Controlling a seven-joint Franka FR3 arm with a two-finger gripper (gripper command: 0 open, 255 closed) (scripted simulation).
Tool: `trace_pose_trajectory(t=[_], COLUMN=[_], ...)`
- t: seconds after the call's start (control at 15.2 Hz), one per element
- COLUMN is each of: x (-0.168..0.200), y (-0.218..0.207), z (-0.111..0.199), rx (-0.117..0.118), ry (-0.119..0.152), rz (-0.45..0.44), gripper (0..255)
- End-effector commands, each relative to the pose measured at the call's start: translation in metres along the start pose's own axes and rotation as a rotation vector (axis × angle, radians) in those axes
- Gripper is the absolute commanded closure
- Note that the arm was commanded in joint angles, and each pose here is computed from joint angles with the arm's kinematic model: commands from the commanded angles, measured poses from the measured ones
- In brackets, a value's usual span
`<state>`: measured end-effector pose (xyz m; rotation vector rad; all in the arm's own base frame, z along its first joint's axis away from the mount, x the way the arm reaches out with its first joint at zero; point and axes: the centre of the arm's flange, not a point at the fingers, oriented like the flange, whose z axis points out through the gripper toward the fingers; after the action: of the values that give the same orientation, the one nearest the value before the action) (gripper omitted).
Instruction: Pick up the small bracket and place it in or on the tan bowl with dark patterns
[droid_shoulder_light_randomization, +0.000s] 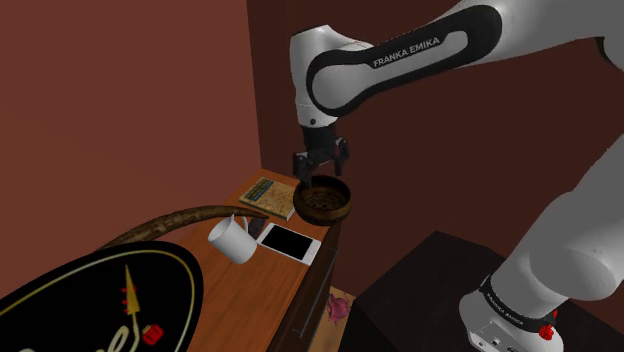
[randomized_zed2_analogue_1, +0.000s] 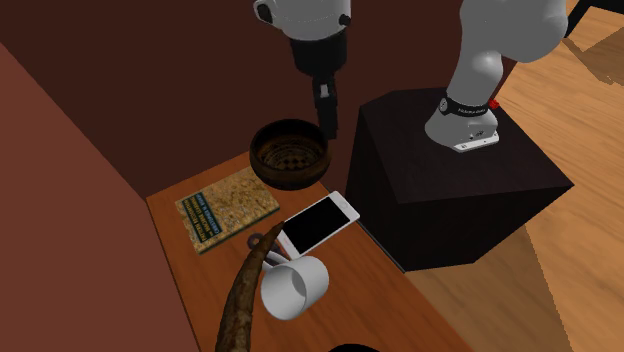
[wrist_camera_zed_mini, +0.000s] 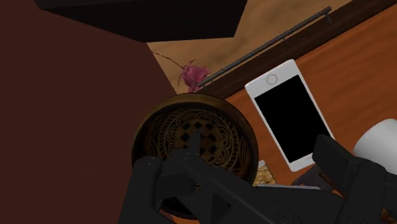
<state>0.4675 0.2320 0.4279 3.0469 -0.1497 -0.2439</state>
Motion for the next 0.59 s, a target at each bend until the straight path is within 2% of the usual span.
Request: trace_pose_trajectory(t=[0.0,0.53], x=[0.018,0.086], y=[-0.021,-0.103], z=[0.009,0.048], rx=[-0.009,-0.045], ry=[-0.012,-0.055], rz=[0.028,0.123], gripper=[0,0])
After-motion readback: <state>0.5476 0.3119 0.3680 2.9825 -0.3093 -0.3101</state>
